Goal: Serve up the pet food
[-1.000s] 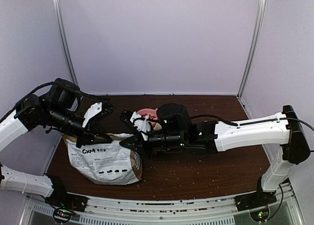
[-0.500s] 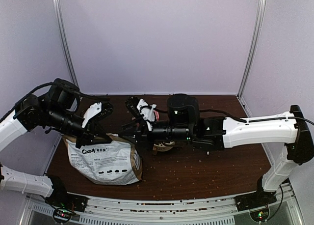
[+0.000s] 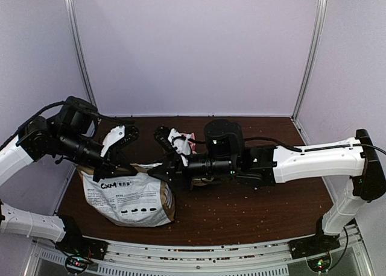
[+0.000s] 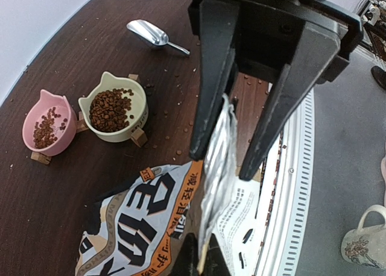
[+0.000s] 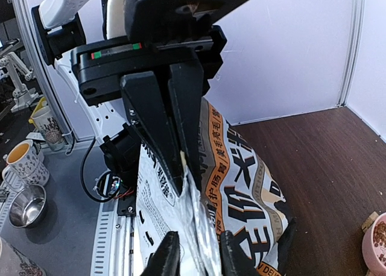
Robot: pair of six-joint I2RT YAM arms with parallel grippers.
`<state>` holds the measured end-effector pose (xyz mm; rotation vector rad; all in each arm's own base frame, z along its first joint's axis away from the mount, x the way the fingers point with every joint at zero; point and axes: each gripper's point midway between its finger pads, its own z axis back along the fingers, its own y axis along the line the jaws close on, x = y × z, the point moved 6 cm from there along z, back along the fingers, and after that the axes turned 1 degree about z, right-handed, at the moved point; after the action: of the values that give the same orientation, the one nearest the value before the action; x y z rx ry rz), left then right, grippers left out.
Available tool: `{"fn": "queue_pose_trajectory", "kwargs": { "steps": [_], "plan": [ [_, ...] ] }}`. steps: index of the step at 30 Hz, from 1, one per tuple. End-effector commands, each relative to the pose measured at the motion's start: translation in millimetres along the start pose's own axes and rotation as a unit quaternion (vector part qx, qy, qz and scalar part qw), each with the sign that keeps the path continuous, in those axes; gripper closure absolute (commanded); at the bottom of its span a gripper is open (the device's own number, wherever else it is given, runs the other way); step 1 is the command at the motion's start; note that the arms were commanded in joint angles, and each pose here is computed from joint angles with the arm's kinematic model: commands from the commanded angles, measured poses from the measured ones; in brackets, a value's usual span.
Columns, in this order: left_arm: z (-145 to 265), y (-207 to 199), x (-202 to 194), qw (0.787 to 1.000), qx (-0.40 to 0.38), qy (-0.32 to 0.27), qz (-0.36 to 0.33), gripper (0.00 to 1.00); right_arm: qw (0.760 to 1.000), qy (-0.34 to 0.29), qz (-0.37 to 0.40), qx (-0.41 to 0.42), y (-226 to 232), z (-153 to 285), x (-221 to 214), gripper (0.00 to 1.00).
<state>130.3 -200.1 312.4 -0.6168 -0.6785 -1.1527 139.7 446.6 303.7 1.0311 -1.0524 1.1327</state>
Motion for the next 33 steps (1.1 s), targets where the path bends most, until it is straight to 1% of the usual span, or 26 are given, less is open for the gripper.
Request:
{"fn": "queue_pose_trajectory", "kwargs": {
  "steps": [1, 3, 4, 5, 7, 10, 11, 12, 13, 14, 16, 17, 18, 21, 25, 27, 30, 31, 32, 33],
  "plan": [
    [5, 1, 4, 1.000, 0.014, -0.005, 0.000, 1.00, 1.000, 0.003, -0.005, -0.004, -4, 3, -1, 0.81],
    [5, 2, 4, 1.000, 0.015, -0.004, 0.001, 1.00, 1.000, 0.003, -0.007, -0.004, -5, 4, -1, 0.88],
    [5, 1, 4, 1.000, 0.014, -0.004, 0.001, 1.00, 1.000, 0.002, -0.007, -0.003, -4, 4, 0, 0.95],
    [5, 1, 4, 1.000, 0.014, -0.005, 0.000, 1.00, 1.000, 0.001, -0.007, -0.003, -4, 4, 0, 1.00],
    [4, 1, 5, 1.000, 0.010, -0.006, 0.001, 1.00, 1.000, -0.002, -0.008, -0.005, -5, 5, 2, 1.00],
    [2, 1, 7, 1.000, 0.002, -0.004, 0.005, 0.71, 1.000, -0.010, -0.008, -0.005, -5, 7, 5, 1.00],
    [0, 1, 8, 1.000, -0.004, -0.004, 0.006, 0.66, 1.000, -0.012, -0.008, -0.006, -5, 9, 7, 1.00],
    [-2, 1, 9, 1.000, -0.010, -0.003, 0.007, 0.66, 1.000, -0.014, -0.008, -0.006, -5, 9, 8, 1.00],
    [-4, 0, 9, 1.000, -0.015, -0.002, 0.008, 0.70, 1.000, -0.015, -0.008, -0.007, -5, 10, 9, 1.00],
    [-5, 0, 9, 1.000, -0.019, 0.000, 0.008, 0.77, 1.000, -0.015, -0.009, -0.009, -5, 10, 10, 1.00],
    [-7, 1, 9, 1.000, -0.020, 0.003, 0.008, 0.92, 1.000, -0.013, -0.011, -0.012, -6, 12, 9, 0.92],
    [-7, 1, 9, 1.000, -0.019, 0.002, 0.007, 0.98, 1.000, -0.011, -0.011, -0.015, -6, 13, 7, 0.87],
    [-7, 1, 9, 1.000, -0.017, 0.002, 0.007, 1.00, 1.000, -0.007, -0.012, -0.016, -6, 13, 5, 0.83],
    [-4, 1, 8, 1.000, -0.011, -0.003, 0.005, 1.00, 1.000, -0.001, -0.016, -0.020, -8, 15, -2, 0.79],
    [-5, 1, 6, 1.000, -0.012, -0.002, 0.007, 1.00, 0.999, 0.004, -0.023, -0.024, -12, 16, -9, 0.79],
    [-6, 1, 6, 1.000, -0.013, -0.001, 0.008, 1.00, 0.999, 0.001, -0.024, -0.024, -12, 16, -8, 0.83],
    [-6, 1, 7, 1.000, -0.016, -0.002, 0.009, 1.00, 0.999, -0.008, -0.023, -0.022, -12, 16, -3, 0.96],
    [-5, 1, 9, 1.000, -0.016, -0.004, 0.009, 0.97, 0.999, -0.011, -0.022, -0.021, -11, 17, -1, 1.00],
    [-5, 1, 11, 1.000, -0.017, -0.005, 0.009, 0.88, 0.999, -0.015, -0.021, -0.020, -11, 18, 2, 1.00],
    [-5, 1, 13, 1.000, -0.020, -0.006, 0.010, 0.75, 0.999, -0.019, -0.021, -0.018, -10, 19, 4, 1.00]
  ]
}}
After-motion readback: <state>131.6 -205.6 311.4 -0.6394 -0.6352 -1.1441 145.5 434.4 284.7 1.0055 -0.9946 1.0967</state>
